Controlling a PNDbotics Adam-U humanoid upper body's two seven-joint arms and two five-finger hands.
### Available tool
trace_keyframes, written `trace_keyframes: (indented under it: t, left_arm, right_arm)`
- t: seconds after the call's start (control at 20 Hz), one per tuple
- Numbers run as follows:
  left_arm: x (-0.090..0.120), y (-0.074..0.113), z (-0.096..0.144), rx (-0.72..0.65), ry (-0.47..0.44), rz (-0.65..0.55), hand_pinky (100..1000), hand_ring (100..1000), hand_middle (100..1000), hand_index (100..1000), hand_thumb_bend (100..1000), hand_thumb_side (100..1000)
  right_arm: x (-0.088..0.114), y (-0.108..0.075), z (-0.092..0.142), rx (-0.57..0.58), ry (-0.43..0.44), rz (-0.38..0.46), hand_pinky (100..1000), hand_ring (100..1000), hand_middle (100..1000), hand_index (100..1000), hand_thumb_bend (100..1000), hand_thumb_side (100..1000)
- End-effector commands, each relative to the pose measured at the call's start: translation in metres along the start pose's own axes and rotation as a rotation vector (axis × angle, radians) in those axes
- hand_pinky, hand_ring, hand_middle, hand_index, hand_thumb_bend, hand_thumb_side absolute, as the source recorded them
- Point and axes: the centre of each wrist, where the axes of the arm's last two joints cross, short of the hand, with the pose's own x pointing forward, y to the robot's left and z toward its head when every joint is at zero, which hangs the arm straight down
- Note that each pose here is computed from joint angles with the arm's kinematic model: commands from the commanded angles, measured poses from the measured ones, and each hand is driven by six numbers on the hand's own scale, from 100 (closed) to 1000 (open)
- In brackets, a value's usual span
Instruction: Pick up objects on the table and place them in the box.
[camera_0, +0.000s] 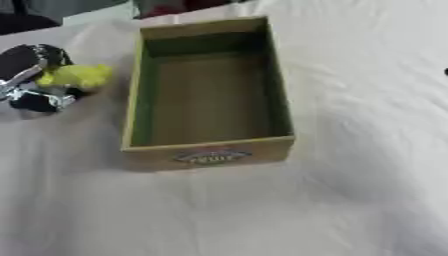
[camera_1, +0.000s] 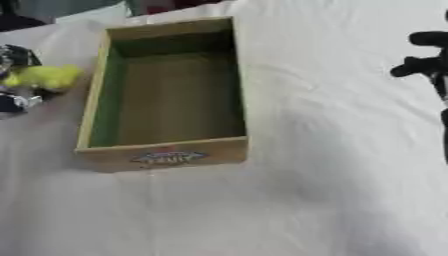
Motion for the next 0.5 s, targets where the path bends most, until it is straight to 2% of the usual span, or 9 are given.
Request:
trace_keyframes:
  t: [0.05, 0.35, 0.5]
  left_arm:
    - [-0.0035, 0.011, 0.0004, 0.029, 0.016, -0.023, 357, 537, 459, 586, 100, 363]
    - [-0.0024, 0.0122, -0.0005, 0.097, 0.041, -0.009, 308, 497, 410, 533, 100, 264]
    - [-0.0019, 0.0195, -0.0017, 0.177, 0.064, 0.002, 289, 479, 385, 499, 100, 272]
  right_arm:
    - [0.0066, -0.0021, -0.0026, 0.005, -0.022, 0.006, 830, 600, 735, 951, 100, 719]
    - [0.006, -0.0018, -0.0015, 0.008, -0.013, 0.006, 830, 600, 736, 952, 100, 719]
    - [0.0056, -0.0018, -0.0009, 0.008, -0.009, 0.006, 829, 601, 736, 951, 100, 720]
